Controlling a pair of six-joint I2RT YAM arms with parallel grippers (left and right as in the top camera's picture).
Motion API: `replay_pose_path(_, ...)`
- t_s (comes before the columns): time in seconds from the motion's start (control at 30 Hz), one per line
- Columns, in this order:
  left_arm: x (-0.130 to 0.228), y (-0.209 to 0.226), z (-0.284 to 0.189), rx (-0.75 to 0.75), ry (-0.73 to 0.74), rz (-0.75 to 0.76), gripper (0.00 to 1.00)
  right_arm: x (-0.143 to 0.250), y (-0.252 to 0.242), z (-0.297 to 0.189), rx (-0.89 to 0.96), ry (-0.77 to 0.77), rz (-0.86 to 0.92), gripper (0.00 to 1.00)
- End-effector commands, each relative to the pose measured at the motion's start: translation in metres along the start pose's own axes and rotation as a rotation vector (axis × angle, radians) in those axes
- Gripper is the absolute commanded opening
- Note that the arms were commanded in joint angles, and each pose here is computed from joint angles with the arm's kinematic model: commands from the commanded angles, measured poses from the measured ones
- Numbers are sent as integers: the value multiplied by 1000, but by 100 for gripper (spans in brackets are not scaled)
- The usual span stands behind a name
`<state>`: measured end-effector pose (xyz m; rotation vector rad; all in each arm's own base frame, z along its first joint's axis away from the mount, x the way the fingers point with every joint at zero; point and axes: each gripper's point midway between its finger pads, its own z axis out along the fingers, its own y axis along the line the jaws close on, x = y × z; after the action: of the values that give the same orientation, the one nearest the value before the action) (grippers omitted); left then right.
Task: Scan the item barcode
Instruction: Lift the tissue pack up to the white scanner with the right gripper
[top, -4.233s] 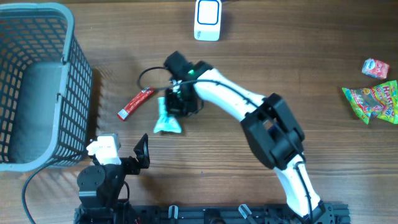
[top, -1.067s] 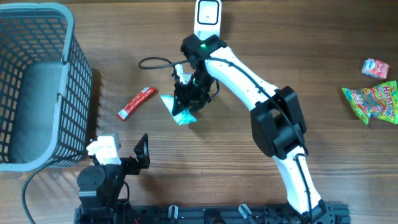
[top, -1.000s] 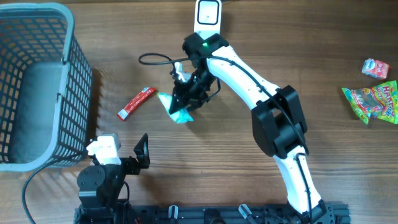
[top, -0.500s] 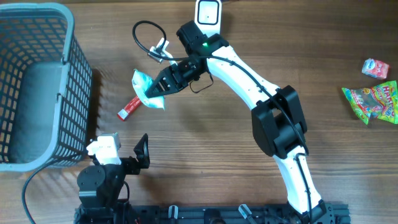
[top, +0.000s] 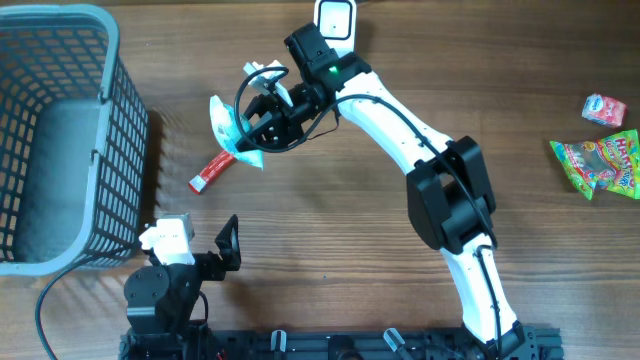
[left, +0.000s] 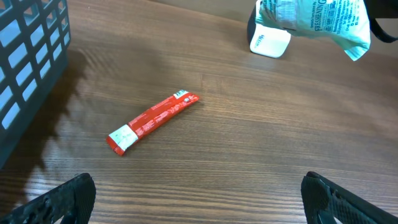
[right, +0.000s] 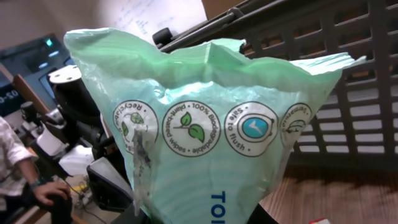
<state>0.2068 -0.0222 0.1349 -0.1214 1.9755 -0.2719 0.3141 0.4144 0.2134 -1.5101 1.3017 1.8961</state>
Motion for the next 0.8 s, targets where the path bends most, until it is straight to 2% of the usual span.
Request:
replay_pose_path(0.0, -3, 0, -1, -3, -13, 2, 100, 4, -17, -10, 179, 85, 302, 4)
replay_pose_path(0.03, -3, 0, -1, -3, -13, 1, 100, 22, -38, -19, 342, 143, 466, 5)
replay_pose_path(0.07, -3, 0, -1, -2, -13, 2, 100, 49, -66, -40, 601, 208, 646, 5)
replay_pose_path(0.17, -3, 0, -1, -2, -13, 1, 100, 99, -100, -112, 1175, 331, 835, 4)
replay_pose_path(0.2, -3, 0, -1, -2, -13, 1, 100, 114, -100, -150, 1428, 354, 911, 5)
replay_pose_path(0.23, -3, 0, -1, -2, -13, 1, 100, 120, -97, -170, 1553, 360, 945, 4)
replay_pose_path(0.33, -3, 0, -1, -2, -13, 1, 100, 117, -97, -192, 1654, 361, 922, 5)
replay_pose_path(0.43, -3, 0, -1, -2, -13, 1, 100, 94, -102, -213, 1720, 345, 830, 5)
replay_pose_path(0.6, -2, 0, -1, -3, -11, 1, 100, 50, -117, -254, 1793, 194, 707, 5)
replay_pose_path(0.77, -2, 0, -1, -3, -11, 1, 100, 20, -132, -268, 1816, 63, 606, 4)
